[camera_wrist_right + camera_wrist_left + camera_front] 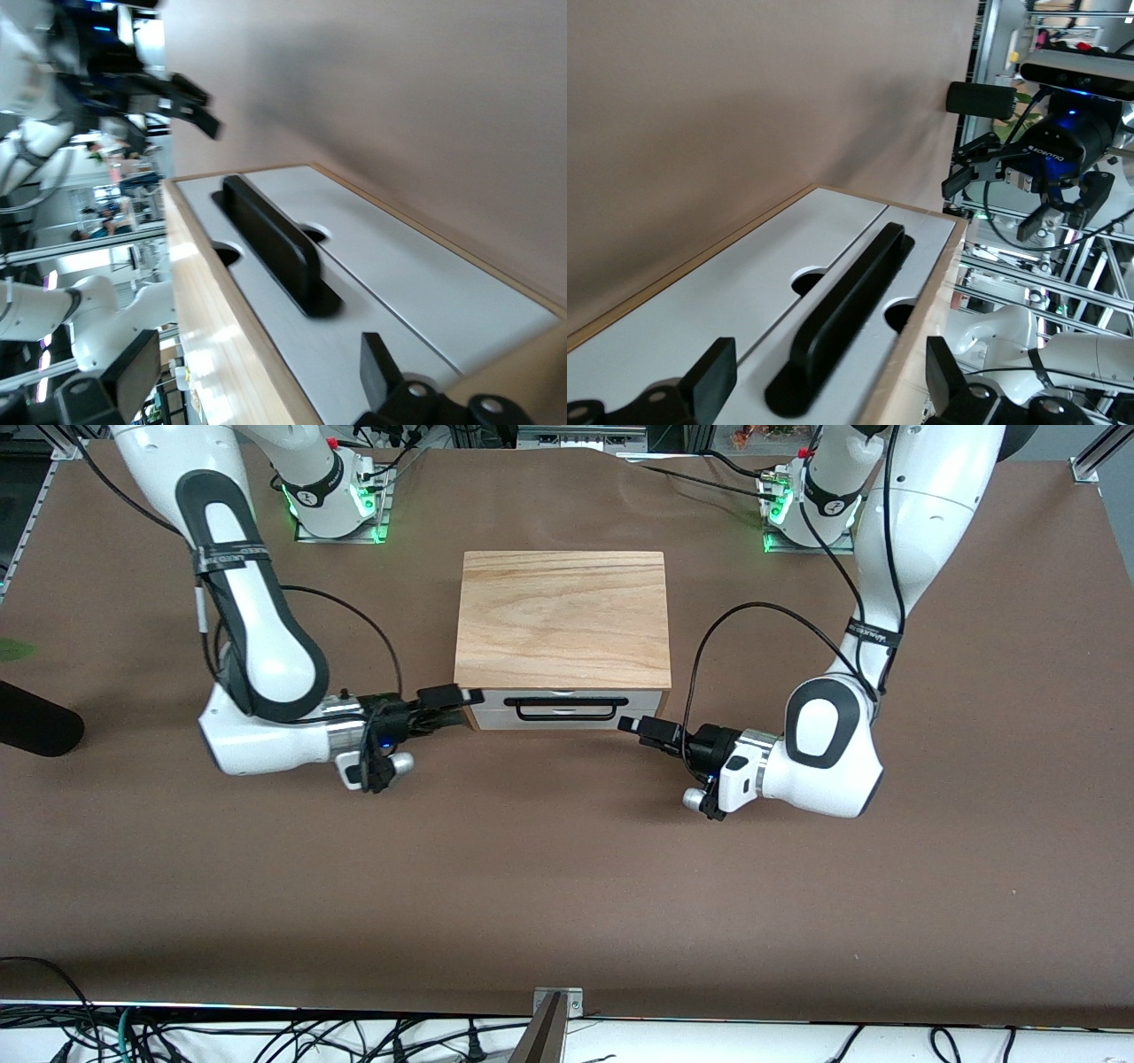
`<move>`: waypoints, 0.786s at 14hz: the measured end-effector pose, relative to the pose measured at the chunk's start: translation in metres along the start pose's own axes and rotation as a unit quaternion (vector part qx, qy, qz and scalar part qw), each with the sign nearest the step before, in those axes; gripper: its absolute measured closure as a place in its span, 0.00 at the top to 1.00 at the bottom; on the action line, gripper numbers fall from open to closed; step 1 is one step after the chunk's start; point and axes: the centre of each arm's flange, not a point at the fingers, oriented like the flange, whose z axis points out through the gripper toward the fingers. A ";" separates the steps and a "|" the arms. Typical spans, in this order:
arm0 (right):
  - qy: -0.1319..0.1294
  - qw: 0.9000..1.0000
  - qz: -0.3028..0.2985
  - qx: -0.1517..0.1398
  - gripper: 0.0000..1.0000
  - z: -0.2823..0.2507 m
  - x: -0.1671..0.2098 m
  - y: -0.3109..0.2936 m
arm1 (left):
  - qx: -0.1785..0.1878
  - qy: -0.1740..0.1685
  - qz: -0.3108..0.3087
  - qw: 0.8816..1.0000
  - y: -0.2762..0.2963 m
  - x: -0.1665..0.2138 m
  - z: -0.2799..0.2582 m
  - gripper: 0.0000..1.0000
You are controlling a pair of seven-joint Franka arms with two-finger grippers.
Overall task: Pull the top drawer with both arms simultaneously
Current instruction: 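Close both grippers on the ends of the black bar handle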
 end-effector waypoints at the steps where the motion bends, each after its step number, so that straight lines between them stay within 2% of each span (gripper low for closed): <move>1: 0.009 1.000 -0.015 0.010 1.00 0.011 0.002 0.006 | -0.013 0.002 0.005 1.000 -0.010 -0.005 0.008 0.93; 6: 0.064 0.995 -0.051 0.058 0.85 0.062 -0.005 0.045 | -0.067 0.022 0.034 0.997 -0.046 -0.026 0.032 0.90; 7: 0.066 0.995 -0.052 0.062 0.85 0.066 -0.009 0.050 | -0.070 0.023 0.034 0.997 -0.049 -0.028 0.033 0.84; 9: 0.069 0.994 -0.053 0.064 0.63 0.067 -0.012 0.054 | -0.071 0.023 0.037 0.997 -0.049 -0.028 0.034 0.60; 10: 0.069 0.994 -0.052 0.064 0.51 0.067 -0.013 0.055 | -0.071 0.023 0.039 0.996 -0.049 -0.028 0.035 0.56; 11: 0.069 0.994 -0.051 0.064 0.50 0.067 -0.013 0.057 | -0.072 0.022 0.039 0.996 -0.048 -0.028 0.036 0.56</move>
